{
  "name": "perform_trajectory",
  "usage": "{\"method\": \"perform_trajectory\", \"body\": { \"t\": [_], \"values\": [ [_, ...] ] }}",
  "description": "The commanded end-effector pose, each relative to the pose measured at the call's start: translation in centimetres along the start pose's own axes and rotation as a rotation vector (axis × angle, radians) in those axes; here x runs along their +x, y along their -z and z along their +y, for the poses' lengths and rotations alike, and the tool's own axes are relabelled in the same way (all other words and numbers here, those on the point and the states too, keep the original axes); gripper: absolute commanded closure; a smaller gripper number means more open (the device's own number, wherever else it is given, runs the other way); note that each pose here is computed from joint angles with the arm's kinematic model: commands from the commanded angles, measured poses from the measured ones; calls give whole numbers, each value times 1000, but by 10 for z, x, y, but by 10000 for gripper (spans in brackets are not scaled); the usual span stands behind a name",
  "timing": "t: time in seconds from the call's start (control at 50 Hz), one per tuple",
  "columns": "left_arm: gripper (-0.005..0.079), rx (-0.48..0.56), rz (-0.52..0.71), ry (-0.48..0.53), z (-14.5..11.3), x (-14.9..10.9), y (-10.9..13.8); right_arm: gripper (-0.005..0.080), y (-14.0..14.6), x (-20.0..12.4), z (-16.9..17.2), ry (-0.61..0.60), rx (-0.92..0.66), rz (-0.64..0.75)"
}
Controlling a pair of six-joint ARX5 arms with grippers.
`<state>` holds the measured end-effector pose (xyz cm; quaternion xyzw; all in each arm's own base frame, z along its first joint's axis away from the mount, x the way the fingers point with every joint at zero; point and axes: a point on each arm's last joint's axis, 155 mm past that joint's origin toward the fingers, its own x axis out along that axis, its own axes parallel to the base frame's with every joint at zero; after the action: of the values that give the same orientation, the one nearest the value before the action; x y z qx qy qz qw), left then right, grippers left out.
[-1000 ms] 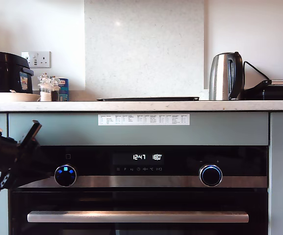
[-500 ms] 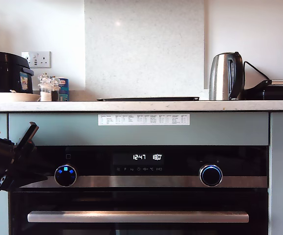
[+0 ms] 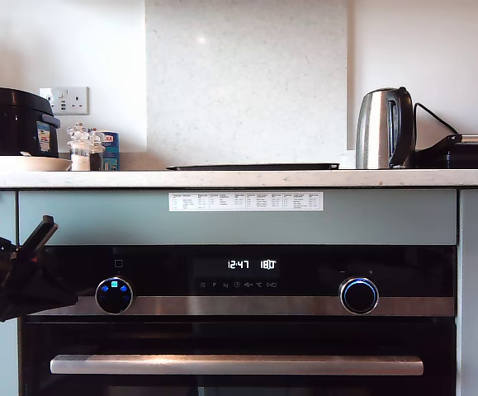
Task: Switch the oven into grill with fan mode by turning the left rotary switch to the symbol with a fan and a grill above it
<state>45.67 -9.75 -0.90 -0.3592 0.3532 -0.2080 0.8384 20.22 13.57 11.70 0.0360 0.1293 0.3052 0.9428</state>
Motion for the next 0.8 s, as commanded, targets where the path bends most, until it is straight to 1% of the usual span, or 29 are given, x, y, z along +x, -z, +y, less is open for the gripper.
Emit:
{"method": "perform_trajectory", "body": {
  "t": [0.0, 0.04, 0.08, 0.12, 0.14, 0.16, 0.22, 0.32, 0.52, 0.62, 0.78],
  "values": [
    [762, 110, -23, 15, -21, -11, -7, 765, -2, -1, -1, 9, 0, -8],
    [762, 156, -24, 10, -27, -16, -7, 765, -2, -1, -3, 17, 0, -9],
    [762, 179, -27, 4, -32, -21, -7, 765, -3, -1, -4, 26, 0, -10],
    [762, 235, -33, -4, -38, -27, -8, 765, -3, -1, -7, 41, 0, -11],
    [762, 236, -36, -10, -41, -30, -8, 765, -3, -1, -8, 44, 0, -11],
    [762, 268, -41, -17, -43, -33, -9, 765, -3, -1, -8, 46, 0, -12],
    [762, 308, -48, -33, -50, -42, -8, 765, -3, -1, -9, 49, 0, -12],
    [762, 358, -63, -55, -63, -58, -4, 765, -3, -1, -10, 58, 0, -13],
    [762, 449, -115, -83, -90, -89, 6, 765, -5, -3, -29, 158, -4, -22],
    [762, 483, -150, -75, -106, -104, 12, 764, -5, -4, -32, 179, -4, -24],
    [762, 547, -199, -31, -135, -125, 22, 764, -5, -4, -32, 180, -4, -24]
  ]
}}
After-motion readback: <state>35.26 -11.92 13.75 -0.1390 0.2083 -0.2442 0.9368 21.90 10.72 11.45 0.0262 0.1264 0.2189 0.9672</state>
